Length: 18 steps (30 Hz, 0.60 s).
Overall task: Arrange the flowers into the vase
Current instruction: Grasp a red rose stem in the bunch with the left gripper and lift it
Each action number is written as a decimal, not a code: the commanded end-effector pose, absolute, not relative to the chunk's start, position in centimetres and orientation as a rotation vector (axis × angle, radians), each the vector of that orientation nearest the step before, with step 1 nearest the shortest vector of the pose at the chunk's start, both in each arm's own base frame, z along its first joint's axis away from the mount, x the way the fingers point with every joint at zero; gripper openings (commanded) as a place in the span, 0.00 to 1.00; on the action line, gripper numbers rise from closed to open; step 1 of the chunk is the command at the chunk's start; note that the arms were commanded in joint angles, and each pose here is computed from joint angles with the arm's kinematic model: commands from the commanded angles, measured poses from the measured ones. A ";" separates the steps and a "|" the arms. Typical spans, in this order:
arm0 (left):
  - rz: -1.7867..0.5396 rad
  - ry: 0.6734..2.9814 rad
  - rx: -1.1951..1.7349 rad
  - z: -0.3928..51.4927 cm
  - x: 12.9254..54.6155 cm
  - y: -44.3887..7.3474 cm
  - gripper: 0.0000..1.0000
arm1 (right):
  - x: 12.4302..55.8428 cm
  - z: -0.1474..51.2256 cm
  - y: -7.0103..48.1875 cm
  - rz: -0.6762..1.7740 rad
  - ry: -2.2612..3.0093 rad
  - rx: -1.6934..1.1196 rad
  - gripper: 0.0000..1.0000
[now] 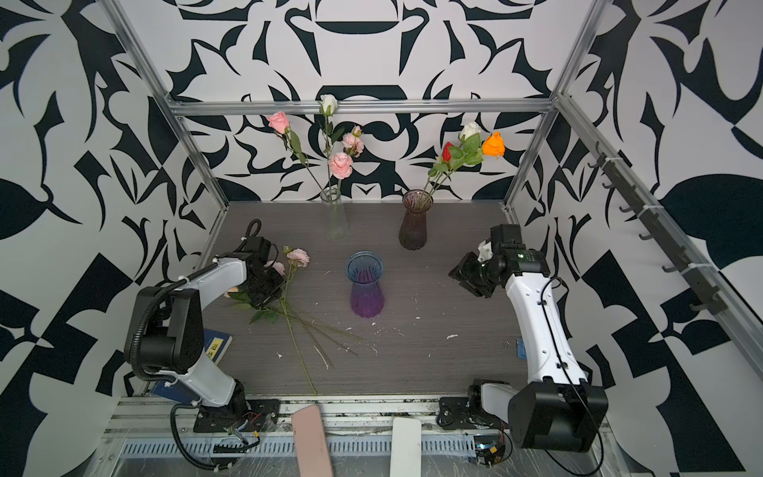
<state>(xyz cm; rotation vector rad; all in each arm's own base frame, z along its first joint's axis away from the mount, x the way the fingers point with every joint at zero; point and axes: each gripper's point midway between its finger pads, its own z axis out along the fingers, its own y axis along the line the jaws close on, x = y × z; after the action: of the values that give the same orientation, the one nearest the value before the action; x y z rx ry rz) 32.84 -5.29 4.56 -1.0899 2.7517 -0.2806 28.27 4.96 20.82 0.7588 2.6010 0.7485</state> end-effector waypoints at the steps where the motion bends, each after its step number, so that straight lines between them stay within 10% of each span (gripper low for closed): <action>1: -0.355 2.651 -1.121 8.5 34.0 -5.3 0.00 | 29.2 21.5 5.5 0.817 2.564 0.765 0.43; 18: -0.849 1.955 -0.766 32.3 36.7 -7.0 0.00 | 34.6 21.3 10.5 1.035 2.546 0.709 0.43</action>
<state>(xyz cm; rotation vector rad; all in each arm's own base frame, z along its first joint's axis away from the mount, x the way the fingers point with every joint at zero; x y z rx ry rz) 36.20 -6.50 27.19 -0.8735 2.1142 -0.7452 32.67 9.32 18.66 0.7631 2.6382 0.9599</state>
